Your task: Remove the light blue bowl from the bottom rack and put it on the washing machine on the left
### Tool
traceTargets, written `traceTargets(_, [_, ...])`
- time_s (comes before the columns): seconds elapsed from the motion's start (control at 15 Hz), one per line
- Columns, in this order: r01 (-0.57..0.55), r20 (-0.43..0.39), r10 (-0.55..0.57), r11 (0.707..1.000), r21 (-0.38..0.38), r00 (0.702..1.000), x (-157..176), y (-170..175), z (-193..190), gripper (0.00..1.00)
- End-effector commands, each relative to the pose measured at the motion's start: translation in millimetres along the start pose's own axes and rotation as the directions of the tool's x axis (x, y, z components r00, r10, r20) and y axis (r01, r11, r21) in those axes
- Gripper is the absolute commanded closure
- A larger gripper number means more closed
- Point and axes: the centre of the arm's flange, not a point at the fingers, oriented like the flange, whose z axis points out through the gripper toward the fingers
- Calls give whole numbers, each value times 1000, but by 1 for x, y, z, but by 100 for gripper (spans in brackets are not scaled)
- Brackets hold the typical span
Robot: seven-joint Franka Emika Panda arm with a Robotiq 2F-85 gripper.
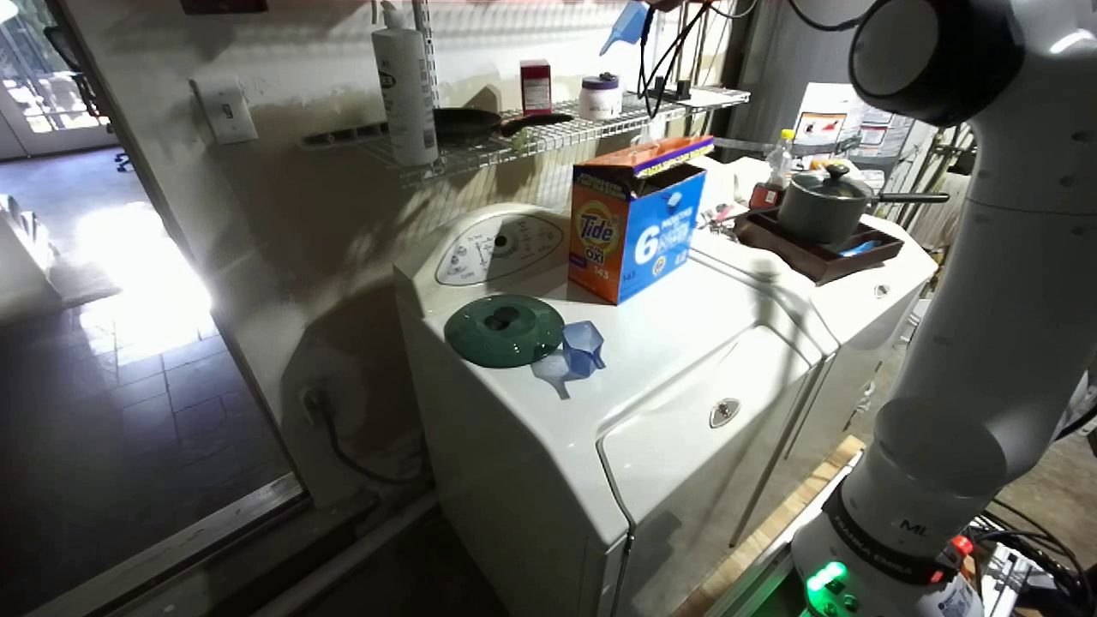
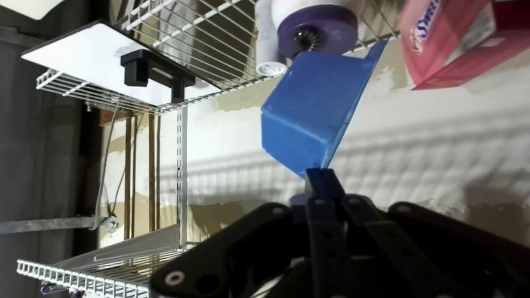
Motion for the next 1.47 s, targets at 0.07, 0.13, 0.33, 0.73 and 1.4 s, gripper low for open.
traceTargets(0.07, [-167, 83, 156, 974, 155, 984, -37, 20, -61, 100])
traceTargets(0.13, [-202, 113, 184, 964, 175, 976, -43, 22, -68, 100])
traceTargets(0.33, [-310, 218, 262, 923, 227, 940, -65, 26, -84, 100])
traceTargets(0.73, [-411, 337, 314, 870, 273, 888, -81, 6, -83, 100])
traceTargets(1.4, [-462, 434, 289, 805, 372, 854, -120, -29, -110, 100])
